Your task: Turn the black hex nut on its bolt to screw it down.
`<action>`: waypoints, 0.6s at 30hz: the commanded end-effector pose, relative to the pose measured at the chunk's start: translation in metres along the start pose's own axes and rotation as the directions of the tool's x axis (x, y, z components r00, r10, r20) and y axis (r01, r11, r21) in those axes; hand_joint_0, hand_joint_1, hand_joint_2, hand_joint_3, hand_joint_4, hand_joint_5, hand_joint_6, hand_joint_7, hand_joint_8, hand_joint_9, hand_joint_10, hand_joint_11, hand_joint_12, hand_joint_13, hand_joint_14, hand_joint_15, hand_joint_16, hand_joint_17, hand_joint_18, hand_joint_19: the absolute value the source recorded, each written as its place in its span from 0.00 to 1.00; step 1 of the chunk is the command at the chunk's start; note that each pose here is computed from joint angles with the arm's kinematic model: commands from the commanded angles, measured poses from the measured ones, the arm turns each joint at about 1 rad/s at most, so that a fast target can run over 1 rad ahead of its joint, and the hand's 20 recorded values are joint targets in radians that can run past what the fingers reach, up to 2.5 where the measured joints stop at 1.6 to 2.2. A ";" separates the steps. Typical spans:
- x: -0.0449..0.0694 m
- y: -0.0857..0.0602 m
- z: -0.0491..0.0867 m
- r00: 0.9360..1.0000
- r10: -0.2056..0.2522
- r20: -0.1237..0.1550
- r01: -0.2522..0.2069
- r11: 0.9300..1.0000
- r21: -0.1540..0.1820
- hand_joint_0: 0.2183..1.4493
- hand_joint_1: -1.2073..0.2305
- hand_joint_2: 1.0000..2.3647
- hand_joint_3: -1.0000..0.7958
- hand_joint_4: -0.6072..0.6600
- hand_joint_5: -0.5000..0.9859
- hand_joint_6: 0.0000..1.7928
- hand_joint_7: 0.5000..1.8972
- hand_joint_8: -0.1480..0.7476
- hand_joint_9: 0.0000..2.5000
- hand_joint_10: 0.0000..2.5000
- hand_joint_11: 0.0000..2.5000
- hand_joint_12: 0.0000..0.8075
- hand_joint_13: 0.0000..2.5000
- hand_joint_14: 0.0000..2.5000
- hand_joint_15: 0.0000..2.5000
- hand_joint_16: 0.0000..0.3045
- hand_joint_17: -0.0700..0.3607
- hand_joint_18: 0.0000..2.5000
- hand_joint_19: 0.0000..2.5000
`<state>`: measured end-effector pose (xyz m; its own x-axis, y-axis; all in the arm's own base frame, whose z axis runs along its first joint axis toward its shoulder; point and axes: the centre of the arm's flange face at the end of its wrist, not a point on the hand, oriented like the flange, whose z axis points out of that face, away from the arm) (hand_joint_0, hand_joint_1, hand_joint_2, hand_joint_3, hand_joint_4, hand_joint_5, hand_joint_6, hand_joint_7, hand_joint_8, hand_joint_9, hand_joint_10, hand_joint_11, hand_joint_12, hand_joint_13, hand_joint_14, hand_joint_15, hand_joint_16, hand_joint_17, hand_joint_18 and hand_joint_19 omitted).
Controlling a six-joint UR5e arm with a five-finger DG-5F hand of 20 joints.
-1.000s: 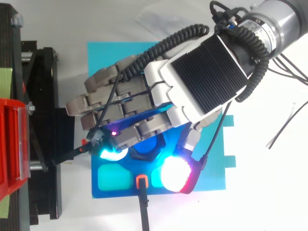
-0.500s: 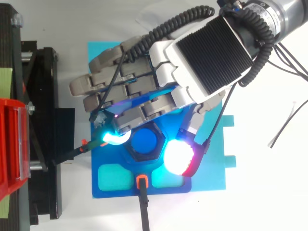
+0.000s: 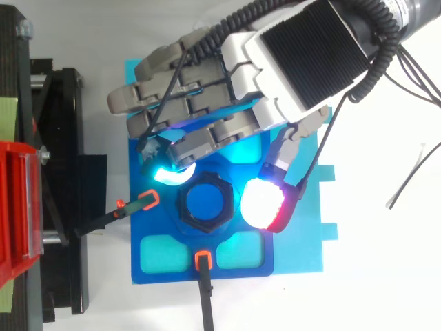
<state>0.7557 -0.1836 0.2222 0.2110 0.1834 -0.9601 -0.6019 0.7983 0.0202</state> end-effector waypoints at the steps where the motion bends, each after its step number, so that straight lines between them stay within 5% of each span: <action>1: -0.009 -0.002 0.007 1.000 0.005 0.012 -0.005 1.000 -0.009 0.19 0.62 0.00 0.28 0.75 0.25 0.28 0.33 0.58 0.25 0.00 0.13 0.49 0.18 0.00 0.03 0.20 0.49 0.21 0.19; 6: -0.017 0.005 0.026 0.999 0.048 0.018 -0.048 0.998 -0.029 0.20 0.60 0.00 0.28 0.75 0.25 0.28 0.33 0.57 0.25 0.00 0.13 0.48 0.18 0.00 0.03 0.20 0.48 0.21 0.19; 11: -0.027 0.010 0.045 0.998 0.040 0.038 -0.038 0.998 -0.049 0.20 0.58 0.00 0.28 0.74 0.25 0.28 0.33 0.57 0.25 0.00 0.13 0.48 0.18 0.00 0.03 0.20 0.48 0.21 0.19; 18: -0.024 0.024 0.060 0.997 0.073 0.004 -0.073 0.996 -0.061 0.22 0.49 0.00 0.28 0.73 0.25 0.28 0.33 0.56 0.25 0.00 0.13 0.47 0.18 0.00 0.03 0.19 0.46 0.21 0.19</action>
<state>0.7817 -0.1436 0.2634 0.1947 0.2412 -0.9507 -0.6556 0.7529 0.0568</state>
